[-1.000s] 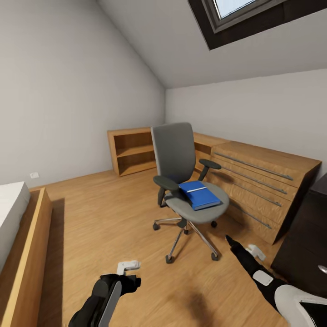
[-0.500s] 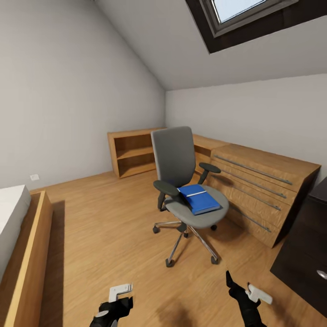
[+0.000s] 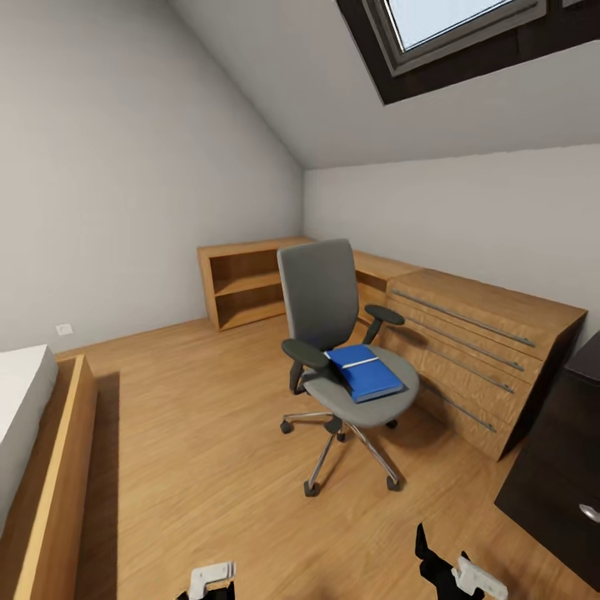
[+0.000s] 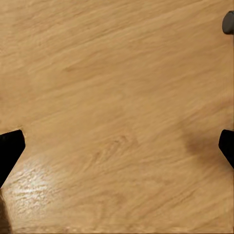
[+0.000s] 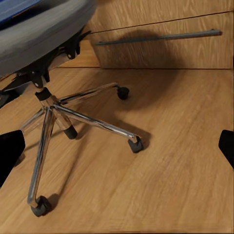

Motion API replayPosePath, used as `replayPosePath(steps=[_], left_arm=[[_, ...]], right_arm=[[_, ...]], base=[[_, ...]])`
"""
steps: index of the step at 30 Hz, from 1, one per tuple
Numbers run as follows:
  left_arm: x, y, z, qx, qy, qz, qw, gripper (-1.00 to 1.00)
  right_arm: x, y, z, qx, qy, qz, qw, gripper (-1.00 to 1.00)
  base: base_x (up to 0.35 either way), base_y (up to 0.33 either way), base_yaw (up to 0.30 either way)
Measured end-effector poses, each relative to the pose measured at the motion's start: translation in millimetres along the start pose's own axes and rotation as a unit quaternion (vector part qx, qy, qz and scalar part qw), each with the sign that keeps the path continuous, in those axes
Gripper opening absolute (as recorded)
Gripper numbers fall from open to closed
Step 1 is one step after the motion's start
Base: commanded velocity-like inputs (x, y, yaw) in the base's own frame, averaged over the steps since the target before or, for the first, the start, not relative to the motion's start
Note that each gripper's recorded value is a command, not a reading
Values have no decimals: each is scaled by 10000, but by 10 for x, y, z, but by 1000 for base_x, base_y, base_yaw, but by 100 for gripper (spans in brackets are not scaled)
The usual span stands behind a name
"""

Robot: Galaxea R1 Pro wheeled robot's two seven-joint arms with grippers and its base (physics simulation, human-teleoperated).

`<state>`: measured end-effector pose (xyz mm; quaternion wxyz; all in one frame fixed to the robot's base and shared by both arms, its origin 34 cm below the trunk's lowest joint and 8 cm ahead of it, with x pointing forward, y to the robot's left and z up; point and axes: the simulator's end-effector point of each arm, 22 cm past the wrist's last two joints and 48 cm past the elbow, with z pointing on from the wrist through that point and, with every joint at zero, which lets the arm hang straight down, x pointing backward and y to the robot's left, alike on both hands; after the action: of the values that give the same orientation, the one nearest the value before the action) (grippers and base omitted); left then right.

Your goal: In the bedroom, organize the workspace by keeping the computer under the desk, ensuring the monitor is on the desk, placing the keyboard on the desk next to the monitor, placing the mouse on the desk next to the keyboard, moving the folder from the swivel chair onto the desk next to the mouse, stacking the notebook on top of the folder with the pen on top of the notebook, and positioning the swivel chair next to the desk.

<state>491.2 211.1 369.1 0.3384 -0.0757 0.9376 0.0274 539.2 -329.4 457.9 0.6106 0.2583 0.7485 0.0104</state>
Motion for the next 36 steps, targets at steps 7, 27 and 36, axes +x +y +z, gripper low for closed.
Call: replayPosePath(steps=[7, 27, 36], left_arm=[[205, 25, -118, -29, 302, 122, 9995, 100], [349, 503, -414, -336, 774, 353, 9958, 100], [163, 620, -528, -428, 483, 324, 9974, 100]], right_arm=[[-82, 49, -48, 194, 29, 48, 9998, 100], [-447, 208, -98, 241, 47, 54, 9997, 100], [-515, 389, -158, 196, 145, 106, 9996, 100]], base=[[0, 0, 0], [0, 0, -203], [0, 0, -212]])
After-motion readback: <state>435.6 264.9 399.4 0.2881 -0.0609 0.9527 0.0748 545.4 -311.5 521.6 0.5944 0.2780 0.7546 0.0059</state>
